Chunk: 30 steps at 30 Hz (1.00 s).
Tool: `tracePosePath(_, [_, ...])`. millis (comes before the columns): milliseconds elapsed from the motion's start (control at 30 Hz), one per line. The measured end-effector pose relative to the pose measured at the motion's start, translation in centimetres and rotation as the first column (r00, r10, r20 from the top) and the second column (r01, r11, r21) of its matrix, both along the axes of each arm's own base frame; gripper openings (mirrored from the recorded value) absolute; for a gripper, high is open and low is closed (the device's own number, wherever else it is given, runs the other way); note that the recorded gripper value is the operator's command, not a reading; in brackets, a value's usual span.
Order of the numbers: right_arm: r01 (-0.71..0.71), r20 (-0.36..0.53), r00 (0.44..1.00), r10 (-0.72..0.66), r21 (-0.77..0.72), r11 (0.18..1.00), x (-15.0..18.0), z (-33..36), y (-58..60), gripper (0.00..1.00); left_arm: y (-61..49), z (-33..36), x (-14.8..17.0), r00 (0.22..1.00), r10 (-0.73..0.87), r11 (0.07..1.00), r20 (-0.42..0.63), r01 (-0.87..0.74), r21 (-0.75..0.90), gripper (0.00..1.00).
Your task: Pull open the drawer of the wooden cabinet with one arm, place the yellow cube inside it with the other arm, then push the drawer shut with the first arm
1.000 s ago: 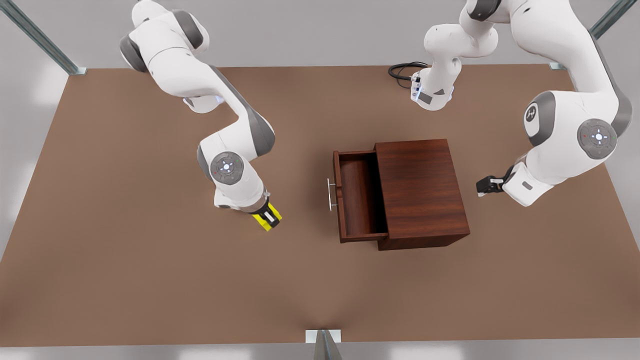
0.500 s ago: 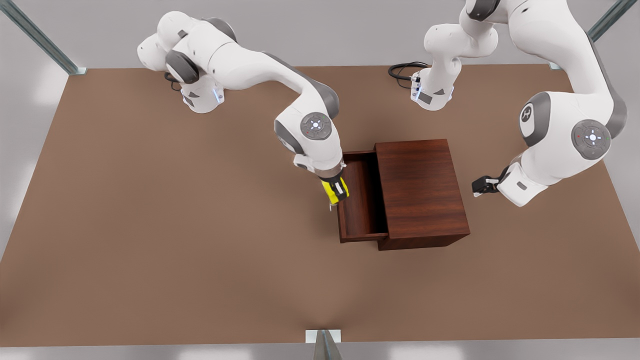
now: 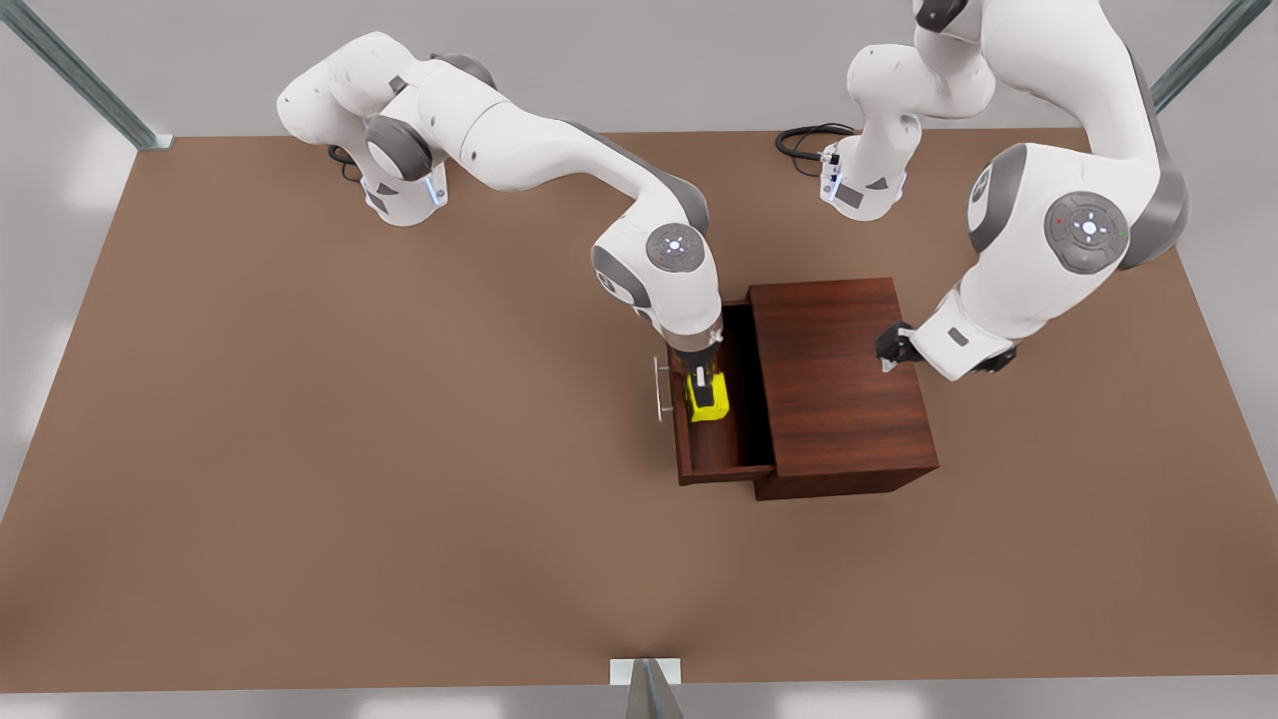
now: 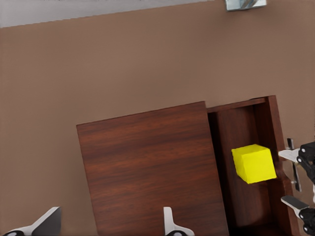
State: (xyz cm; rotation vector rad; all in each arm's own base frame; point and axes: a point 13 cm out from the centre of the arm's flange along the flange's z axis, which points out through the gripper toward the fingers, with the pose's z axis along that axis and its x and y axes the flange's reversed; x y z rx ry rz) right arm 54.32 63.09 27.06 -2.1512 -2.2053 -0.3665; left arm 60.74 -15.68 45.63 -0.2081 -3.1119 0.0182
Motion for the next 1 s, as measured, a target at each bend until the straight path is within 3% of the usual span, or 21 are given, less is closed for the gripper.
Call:
tracePosePath(67, [0.042, -0.001, 0.999, -0.042, 0.011, 0.999, 0.6, 0.9, -0.5, 1.00, -1.9, -0.4, -0.2, 1.000, -0.010, 1.000, -0.007, 0.010, 0.002, 1.00])
tracePosePath(133, [0.135, 0.001, 0.991, -0.135, 0.016, 0.991, 4.9, 4.5, -5.7, 1.00, -4.5, -0.8, -0.5, 1.000, -0.024, 1.000, -0.011, 0.024, 0.003, 1.00])
tracePosePath(267, [0.363, -0.029, 0.931, -0.365, -0.051, 0.930, 17.3, 12.8, -33.2, 1.00, -11.0, -1.8, -0.9, 0.998, -0.056, 0.998, -0.001, 0.056, 0.001, 1.00])
tracePosePath(333, [0.418, -0.070, 0.902, -0.426, -0.101, 0.903, 18.9, 14.6, -50.3, 1.00, -18.6, -3.2, -1.9, 0.994, -0.110, 0.994, 0.019, 0.110, -0.005, 1.00])
tracePosePath(400, [0.346, -0.132, 0.920, -0.369, -0.172, 0.922, 16.8, 13.5, -61.4, 1.00, -26.3, -5.7, -2.7, 0.988, -0.142, 0.990, 0.053, 0.142, 0.002, 1.00])
tracePosePath(533, [-0.005, -0.293, 0.954, -0.060, -0.214, 0.977, 8.1, 10.6, -66.3, 1.00, -35.8, -10.9, -5.1, 0.982, -0.127, 0.991, 0.137, 0.119, 0.064, 1.00])
tracePosePath(633, [-0.243, -0.319, 0.931, 0.176, -0.184, 0.952, 6.7, 10.4, -67.2, 1.00, -38.4, -14.4, -5.3, 0.979, -0.054, 0.995, 0.196, 0.037, 0.088, 1.00])
tracePosePath(800, [-0.551, -0.319, 0.810, 0.493, -0.124, 0.825, 6.5, 10.3, -67.1, 1.00, -39.7, -20.8, -3.7, 0.965, 0.097, 0.991, 0.244, -0.117, 0.069, 1.00])
tracePosePath(1000, [-0.768, -0.294, 0.625, 0.723, -0.070, 0.636, 6.5, 10.1, -67.1, 1.00, -41.6, -24.2, -4.1, 0.941, 0.227, 0.971, 0.251, -0.238, 0.013, 1.00])
